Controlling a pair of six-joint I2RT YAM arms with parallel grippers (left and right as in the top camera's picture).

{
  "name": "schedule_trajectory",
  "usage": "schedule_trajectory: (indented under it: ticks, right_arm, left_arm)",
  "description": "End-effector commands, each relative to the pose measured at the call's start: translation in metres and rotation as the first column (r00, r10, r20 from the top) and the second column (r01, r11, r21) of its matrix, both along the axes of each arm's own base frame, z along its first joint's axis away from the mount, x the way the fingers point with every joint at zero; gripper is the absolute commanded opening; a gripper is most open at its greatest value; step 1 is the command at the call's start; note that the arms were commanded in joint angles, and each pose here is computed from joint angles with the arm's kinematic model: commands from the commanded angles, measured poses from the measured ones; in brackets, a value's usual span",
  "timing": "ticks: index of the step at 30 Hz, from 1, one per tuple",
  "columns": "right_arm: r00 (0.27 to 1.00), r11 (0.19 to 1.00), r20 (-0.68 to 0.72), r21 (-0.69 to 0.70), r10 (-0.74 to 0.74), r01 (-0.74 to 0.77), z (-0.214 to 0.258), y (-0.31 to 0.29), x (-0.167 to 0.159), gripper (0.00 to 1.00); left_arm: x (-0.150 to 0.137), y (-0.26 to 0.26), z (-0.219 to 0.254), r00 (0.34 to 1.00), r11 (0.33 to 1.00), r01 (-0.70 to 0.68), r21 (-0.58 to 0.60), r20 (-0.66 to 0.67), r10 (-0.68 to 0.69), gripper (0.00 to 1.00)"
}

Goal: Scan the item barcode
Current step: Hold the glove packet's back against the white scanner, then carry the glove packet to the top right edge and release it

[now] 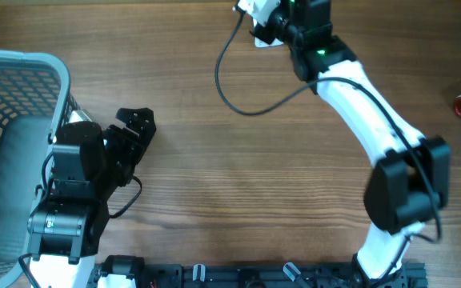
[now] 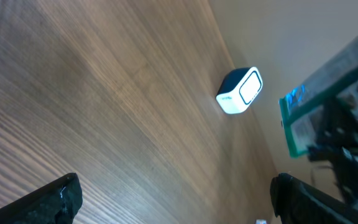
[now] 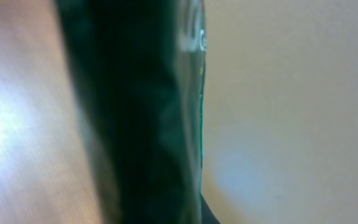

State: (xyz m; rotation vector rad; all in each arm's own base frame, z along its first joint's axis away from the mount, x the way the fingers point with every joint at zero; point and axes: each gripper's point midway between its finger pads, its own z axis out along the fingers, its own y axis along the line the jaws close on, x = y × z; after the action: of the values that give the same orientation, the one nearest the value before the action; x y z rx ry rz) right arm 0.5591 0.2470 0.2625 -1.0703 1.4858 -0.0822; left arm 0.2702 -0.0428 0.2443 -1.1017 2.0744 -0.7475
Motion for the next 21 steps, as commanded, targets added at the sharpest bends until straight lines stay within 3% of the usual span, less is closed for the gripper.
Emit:
schedule_trajectory:
  ticks: [1, 4, 7, 12, 15, 17, 20, 21]
  right_arm:
    - [0.993, 0.988, 0.085, -0.122, -0.087, 0.097, -0.048, -0.009, 0.035, 0.04]
    - [0.979, 0.976, 0.170, -0.165, -0.117, 0.145, -0.072, -0.012, 0.056, 0.04]
    - [0.983, 0.969, 0.145, -0.205, -0.113, 0.142, -0.098, -0.012, 0.060, 0.04]
    - [0.985, 0.967, 0.144, -0.219, -0.097, 0.127, -0.102, -0.010, 0.059, 0.04]
    - [0.959, 0.949, 0.146, -0.169, -0.241, 0.265, -0.086, -0.032, 0.065, 0.04]
    - [0.872, 0.869, 0.178, -0.124, -0.456, 0.479, -0.055, -0.083, 0.071, 0.04]
    - [0.628, 0.617, 0.124, -0.116, -0.769, 0.778, -0.036, -0.199, 0.059, 0.04]
    - [0.588, 0.576, 0.084, -0.130, -0.804, 0.807, -0.041, -0.226, 0.055, 0.04]
  left_arm:
    - [0.003, 0.006, 0.001, 1.000, 0.999, -0.011, 0.041, 0.021, 0.010, 1.00]
    - [0.006, 0.012, 0.004, 0.998, 0.997, -0.044, 0.064, 0.038, 0.042, 1.00]
    - [0.007, 0.020, 0.004, 0.996, 0.993, -0.080, 0.090, 0.042, 0.077, 1.00]
    - [0.007, 0.026, 0.004, 0.993, 0.988, -0.109, 0.111, 0.046, 0.105, 1.00]
    - [0.007, 0.026, 0.004, 0.993, 0.988, -0.109, 0.111, 0.046, 0.104, 1.00]
    - [0.007, 0.026, 0.004, 0.993, 0.988, -0.109, 0.111, 0.046, 0.104, 1.00]
    - [0.007, 0.026, 0.004, 0.993, 0.988, -0.109, 0.110, 0.046, 0.104, 1.00]
    - [0.007, 0.026, 0.004, 0.994, 0.988, -0.107, 0.110, 0.046, 0.103, 1.00]
